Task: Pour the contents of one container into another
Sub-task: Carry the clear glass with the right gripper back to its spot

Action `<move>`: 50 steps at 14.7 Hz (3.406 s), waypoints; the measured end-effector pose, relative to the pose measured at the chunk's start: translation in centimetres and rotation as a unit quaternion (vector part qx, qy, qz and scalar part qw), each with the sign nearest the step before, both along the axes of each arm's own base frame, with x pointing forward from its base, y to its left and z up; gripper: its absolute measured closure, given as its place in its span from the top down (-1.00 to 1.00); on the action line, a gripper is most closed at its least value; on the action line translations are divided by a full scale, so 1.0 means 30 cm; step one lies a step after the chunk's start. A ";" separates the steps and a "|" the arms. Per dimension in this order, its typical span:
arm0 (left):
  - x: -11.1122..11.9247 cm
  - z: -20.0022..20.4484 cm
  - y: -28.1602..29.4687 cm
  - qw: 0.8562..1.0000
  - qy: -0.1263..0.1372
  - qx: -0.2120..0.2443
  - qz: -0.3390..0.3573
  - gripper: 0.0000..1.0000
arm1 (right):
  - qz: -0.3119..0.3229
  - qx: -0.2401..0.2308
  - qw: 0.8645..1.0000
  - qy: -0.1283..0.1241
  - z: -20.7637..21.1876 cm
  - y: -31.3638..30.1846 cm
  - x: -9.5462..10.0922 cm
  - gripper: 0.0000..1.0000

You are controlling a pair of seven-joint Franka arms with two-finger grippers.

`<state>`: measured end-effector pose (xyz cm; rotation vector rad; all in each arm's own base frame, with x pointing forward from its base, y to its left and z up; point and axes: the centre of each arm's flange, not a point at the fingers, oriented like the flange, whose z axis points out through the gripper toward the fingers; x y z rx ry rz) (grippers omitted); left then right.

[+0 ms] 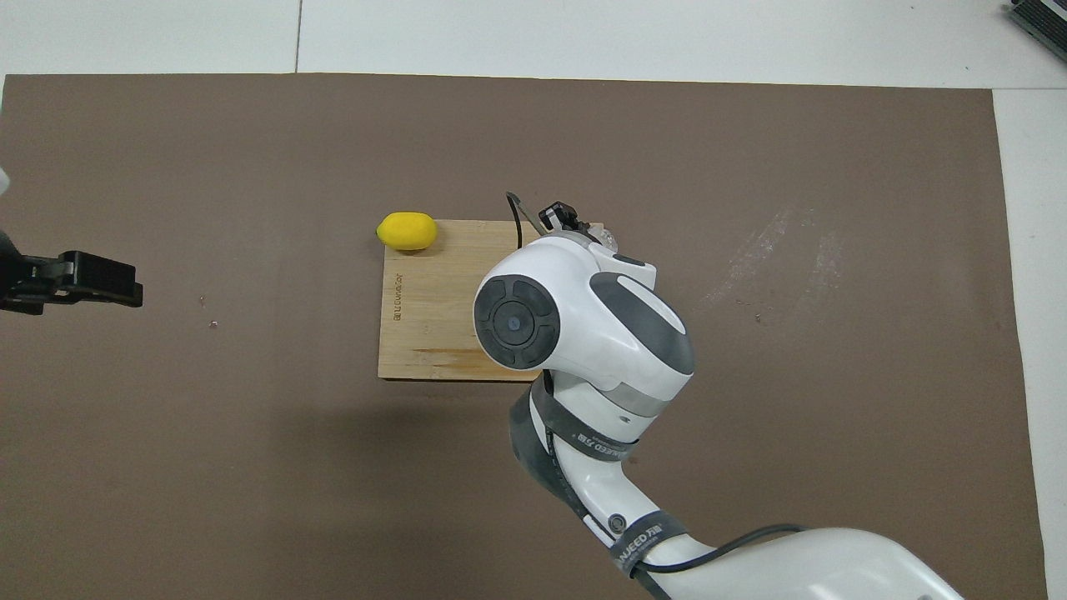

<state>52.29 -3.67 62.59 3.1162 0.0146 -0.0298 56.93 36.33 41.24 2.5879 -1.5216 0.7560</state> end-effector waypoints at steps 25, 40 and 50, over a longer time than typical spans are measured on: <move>0.000 0.000 0.000 1.000 0.000 0.000 0.000 1.00 | -0.083 0.116 0.988 0.060 0.053 -0.109 0.078 0.02; 0.000 0.000 0.000 1.000 0.000 0.000 0.000 1.00 | -0.146 0.366 0.902 0.177 -0.211 -0.898 0.250 0.02; 0.000 0.000 0.000 1.000 0.000 0.000 0.000 1.00 | -0.135 0.459 0.859 0.183 -0.415 -1.295 0.150 0.02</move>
